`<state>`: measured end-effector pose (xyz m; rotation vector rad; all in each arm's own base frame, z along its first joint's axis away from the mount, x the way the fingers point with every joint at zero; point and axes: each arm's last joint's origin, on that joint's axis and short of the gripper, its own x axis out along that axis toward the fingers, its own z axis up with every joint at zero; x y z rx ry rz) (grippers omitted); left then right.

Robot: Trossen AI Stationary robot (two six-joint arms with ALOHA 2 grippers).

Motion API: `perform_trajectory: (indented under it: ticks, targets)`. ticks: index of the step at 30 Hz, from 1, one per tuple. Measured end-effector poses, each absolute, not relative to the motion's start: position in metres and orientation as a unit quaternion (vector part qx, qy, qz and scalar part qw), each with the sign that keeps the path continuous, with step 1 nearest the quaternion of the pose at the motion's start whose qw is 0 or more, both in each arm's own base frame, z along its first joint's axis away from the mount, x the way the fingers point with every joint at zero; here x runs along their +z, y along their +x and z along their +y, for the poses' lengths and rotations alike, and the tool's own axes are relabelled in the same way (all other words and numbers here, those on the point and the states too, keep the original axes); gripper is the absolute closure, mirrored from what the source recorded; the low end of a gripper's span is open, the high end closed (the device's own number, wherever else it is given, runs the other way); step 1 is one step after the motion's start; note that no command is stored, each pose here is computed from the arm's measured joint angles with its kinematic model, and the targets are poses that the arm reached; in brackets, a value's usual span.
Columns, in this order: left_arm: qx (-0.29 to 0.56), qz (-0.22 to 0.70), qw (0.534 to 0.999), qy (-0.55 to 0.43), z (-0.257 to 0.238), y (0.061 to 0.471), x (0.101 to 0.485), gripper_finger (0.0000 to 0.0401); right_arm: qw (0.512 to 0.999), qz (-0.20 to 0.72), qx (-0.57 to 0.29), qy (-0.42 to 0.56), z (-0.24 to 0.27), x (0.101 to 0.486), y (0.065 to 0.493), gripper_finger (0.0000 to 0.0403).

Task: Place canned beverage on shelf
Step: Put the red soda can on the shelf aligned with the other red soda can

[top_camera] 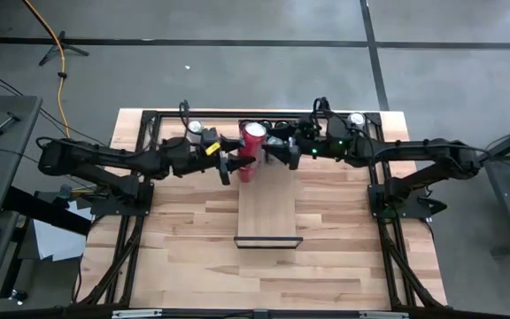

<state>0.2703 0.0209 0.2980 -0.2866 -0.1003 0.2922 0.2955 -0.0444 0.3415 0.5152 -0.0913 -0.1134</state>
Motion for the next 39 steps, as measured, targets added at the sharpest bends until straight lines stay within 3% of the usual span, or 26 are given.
perform_trajectory:
  ticks: [21,28,39]
  targets:
    - [0.121,-0.070,0.979,-0.149,0.021,0.295,0.304,0.0207,0.976,-0.040,-0.019,0.212,-0.045,0.353,0.312,0.0040]
    - [0.119,-0.071,0.978,-0.157,0.021,0.295,0.305,0.0185,0.976,-0.041,-0.022,0.212,-0.045,0.353,0.312,0.0117]
    - [0.134,-0.043,0.982,-0.124,0.025,0.283,0.312,0.0125,0.983,-0.044,-0.022,0.178,-0.050,0.360,0.302,0.0121]
